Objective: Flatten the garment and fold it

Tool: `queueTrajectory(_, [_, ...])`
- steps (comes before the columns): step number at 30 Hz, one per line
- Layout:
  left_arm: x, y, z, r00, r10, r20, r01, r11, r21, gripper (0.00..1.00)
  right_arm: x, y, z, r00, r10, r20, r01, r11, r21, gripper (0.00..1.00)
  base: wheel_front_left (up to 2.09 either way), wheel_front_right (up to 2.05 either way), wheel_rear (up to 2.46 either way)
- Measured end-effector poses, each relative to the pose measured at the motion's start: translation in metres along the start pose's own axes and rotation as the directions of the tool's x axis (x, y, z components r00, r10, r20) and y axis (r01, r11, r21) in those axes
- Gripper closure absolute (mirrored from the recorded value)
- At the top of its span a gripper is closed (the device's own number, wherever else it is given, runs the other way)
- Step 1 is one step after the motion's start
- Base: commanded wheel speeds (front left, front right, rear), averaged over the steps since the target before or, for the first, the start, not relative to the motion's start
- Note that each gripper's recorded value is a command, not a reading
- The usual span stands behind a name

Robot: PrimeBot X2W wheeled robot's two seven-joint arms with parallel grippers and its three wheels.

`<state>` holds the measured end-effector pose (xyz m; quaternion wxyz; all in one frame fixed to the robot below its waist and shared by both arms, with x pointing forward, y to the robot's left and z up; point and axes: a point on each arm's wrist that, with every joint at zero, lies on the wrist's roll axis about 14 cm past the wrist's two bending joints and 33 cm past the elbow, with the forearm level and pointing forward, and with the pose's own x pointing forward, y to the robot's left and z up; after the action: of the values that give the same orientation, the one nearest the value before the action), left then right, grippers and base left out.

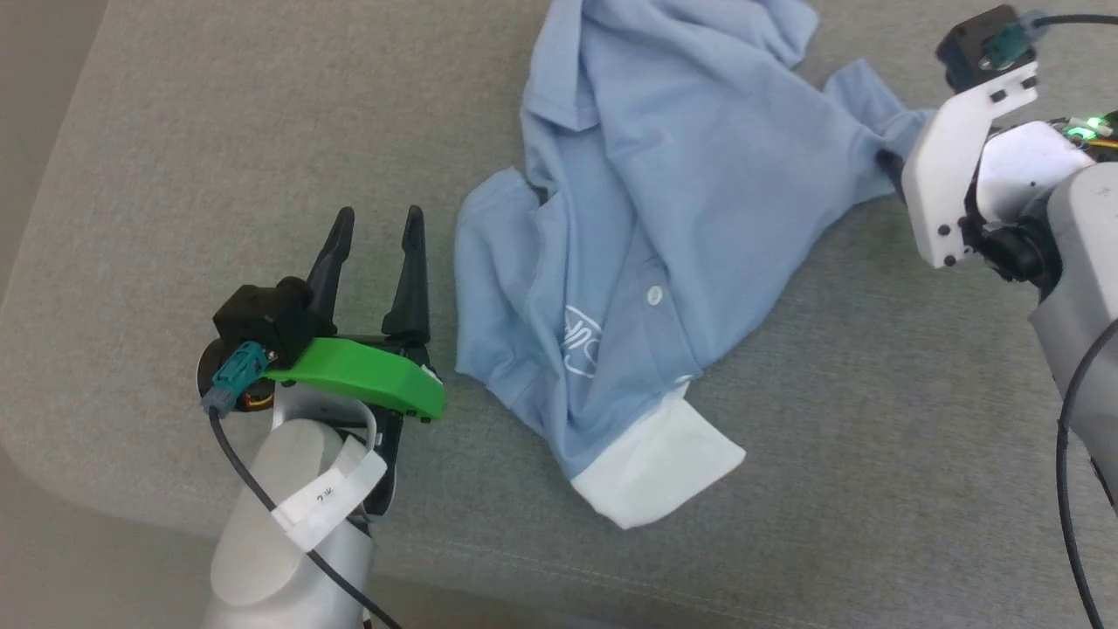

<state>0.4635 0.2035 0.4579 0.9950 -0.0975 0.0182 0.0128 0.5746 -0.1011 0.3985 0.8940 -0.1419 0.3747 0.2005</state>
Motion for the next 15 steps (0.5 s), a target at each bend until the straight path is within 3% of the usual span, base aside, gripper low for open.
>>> queueTrajectory(4, [-0.002, 0.010, -0.008, 0.999, 0.027, -0.023, -0.027, 1.000, 0.008, 0.00, 0.016, 0.016, -0.016, 0.995, 0.042, -0.088, -0.044, 0.999, -0.018, 0.00, 0.00, 0.00, 0.00])
queueTrajectory(5, [-0.003, 0.012, -0.010, 0.999, 0.032, -0.029, -0.032, 0.999, 0.009, 0.00, 0.018, 0.018, -0.016, 0.994, 0.051, -0.094, -0.053, 0.998, -0.017, 0.63, 0.00, 0.00, 0.00])
queueTrajectory(6, [-0.003, 0.013, -0.012, 0.999, 0.035, -0.034, -0.035, 0.999, 0.010, 0.00, 0.020, 0.018, -0.013, 0.994, 0.058, -0.090, -0.059, 0.998, -0.012, 0.96, 0.00, 0.00, 0.00])
queueTrajectory(7, [-0.003, 0.014, -0.013, 0.999, 0.036, -0.037, -0.035, 0.999, 0.010, 0.00, 0.020, 0.019, -0.012, 0.994, 0.062, -0.086, -0.063, 0.998, -0.009, 1.00, 0.00, 0.00, 0.00])
queueTrajectory(10, [-0.002, 0.012, -0.016, 0.998, 0.032, -0.045, -0.032, 0.999, 0.007, 0.00, 0.018, 0.019, -0.008, 0.995, 0.073, -0.063, -0.072, 0.997, 0.010, 1.00, 0.00, 0.00, 0.00])
queueTrajectory(15, [0.000, 0.000, -0.008, 1.000, 0.002, -0.024, -0.002, 1.000, -0.003, 0.00, -0.017, -0.011, 0.028, 0.994, 0.022, 0.104, -0.027, 0.998, 0.054, 1.00, 0.00, 0.00, 0.00])
